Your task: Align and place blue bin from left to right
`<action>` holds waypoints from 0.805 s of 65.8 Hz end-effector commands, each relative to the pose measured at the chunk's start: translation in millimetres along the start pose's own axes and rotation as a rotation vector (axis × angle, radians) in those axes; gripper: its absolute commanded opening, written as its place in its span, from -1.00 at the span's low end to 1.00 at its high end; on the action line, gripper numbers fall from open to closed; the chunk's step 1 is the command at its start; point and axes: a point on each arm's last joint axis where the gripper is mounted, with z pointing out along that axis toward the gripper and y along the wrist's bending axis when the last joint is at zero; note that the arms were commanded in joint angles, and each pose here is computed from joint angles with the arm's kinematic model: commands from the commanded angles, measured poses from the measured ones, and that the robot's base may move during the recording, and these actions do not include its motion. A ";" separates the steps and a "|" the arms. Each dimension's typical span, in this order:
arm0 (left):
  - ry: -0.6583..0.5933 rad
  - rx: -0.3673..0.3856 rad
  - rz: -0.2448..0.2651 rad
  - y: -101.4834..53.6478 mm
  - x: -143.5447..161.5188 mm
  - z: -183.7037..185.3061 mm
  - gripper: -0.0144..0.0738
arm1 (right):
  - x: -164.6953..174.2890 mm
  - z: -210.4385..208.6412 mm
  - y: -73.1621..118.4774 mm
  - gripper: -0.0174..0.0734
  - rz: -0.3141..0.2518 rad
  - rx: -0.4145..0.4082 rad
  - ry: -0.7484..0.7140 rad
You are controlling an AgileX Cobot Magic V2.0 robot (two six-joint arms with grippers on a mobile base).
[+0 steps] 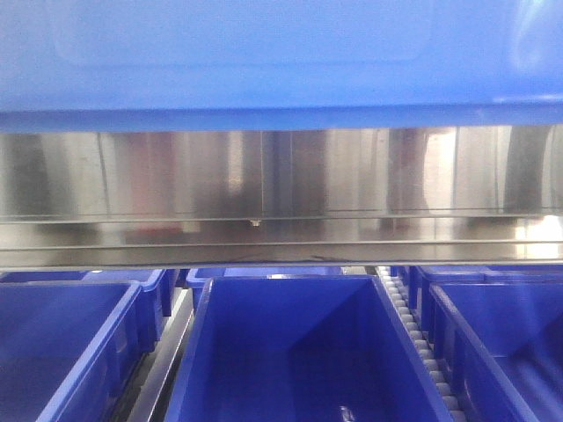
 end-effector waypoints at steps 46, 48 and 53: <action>-0.087 0.151 -0.015 -14.2 -9.0 -4.6 -0.92 | -15.0 -5.5 17.2 -0.79 -0.001 -0.186 -0.157; -0.087 0.151 -0.015 -14.2 -9.0 -4.6 -0.92 | -15.0 -5.5 17.2 -0.79 -0.001 -0.186 -0.157; -0.088 0.150 -0.014 -14.1 -9.1 -4.6 -0.92 | -15.0 -5.5 17.2 -0.79 -0.001 -0.186 -0.157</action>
